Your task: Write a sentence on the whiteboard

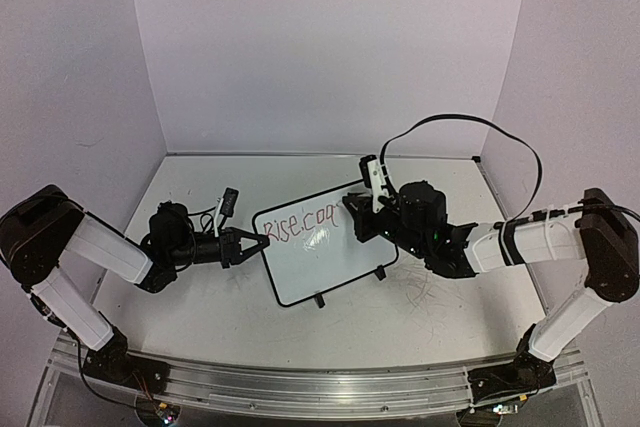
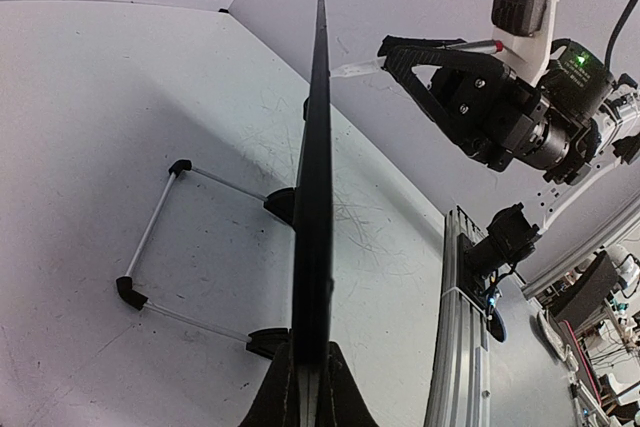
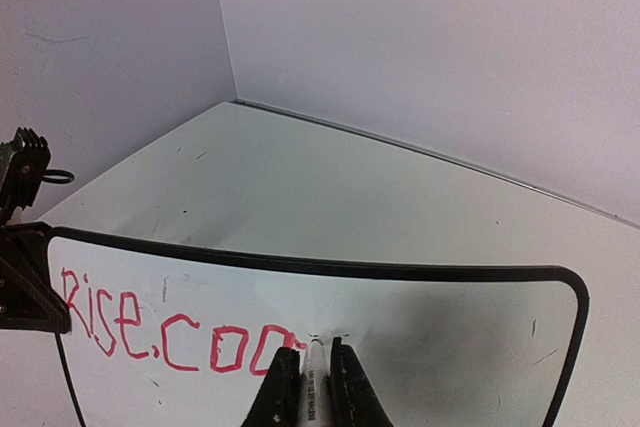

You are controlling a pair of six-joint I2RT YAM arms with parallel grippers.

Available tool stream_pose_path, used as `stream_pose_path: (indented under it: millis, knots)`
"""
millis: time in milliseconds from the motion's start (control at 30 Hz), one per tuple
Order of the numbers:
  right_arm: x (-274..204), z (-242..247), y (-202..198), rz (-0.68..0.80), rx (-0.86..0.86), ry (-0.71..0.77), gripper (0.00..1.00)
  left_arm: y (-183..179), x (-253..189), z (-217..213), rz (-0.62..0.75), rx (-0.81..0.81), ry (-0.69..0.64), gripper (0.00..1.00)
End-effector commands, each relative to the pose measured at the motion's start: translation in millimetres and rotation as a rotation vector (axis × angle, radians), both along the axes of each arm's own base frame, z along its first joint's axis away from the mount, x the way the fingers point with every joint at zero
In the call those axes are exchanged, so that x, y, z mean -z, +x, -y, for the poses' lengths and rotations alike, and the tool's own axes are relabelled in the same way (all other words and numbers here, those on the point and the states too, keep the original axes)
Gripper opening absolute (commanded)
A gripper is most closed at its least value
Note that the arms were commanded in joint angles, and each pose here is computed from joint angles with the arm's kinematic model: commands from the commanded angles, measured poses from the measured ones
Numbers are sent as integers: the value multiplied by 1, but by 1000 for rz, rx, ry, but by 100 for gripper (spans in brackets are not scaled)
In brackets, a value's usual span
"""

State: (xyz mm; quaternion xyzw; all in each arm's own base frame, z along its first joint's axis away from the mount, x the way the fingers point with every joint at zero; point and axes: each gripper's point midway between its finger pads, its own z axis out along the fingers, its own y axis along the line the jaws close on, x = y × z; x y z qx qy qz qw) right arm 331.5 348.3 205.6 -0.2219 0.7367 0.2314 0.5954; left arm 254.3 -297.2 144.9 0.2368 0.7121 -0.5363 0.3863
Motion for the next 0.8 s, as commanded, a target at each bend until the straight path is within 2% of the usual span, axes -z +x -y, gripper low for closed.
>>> stream_pose_path:
  millis: [0,300,767]
  knots:
    - [8,2,0,-25,8,3,0,1,6,1,-17,5,23,0]
    - [24,7,-7,-72,-1,-3,0,1,6,2,-20,8,23,0]
    - [-1,28,5,-4,104,-11,0,1,6,3,-19,14,22,0]
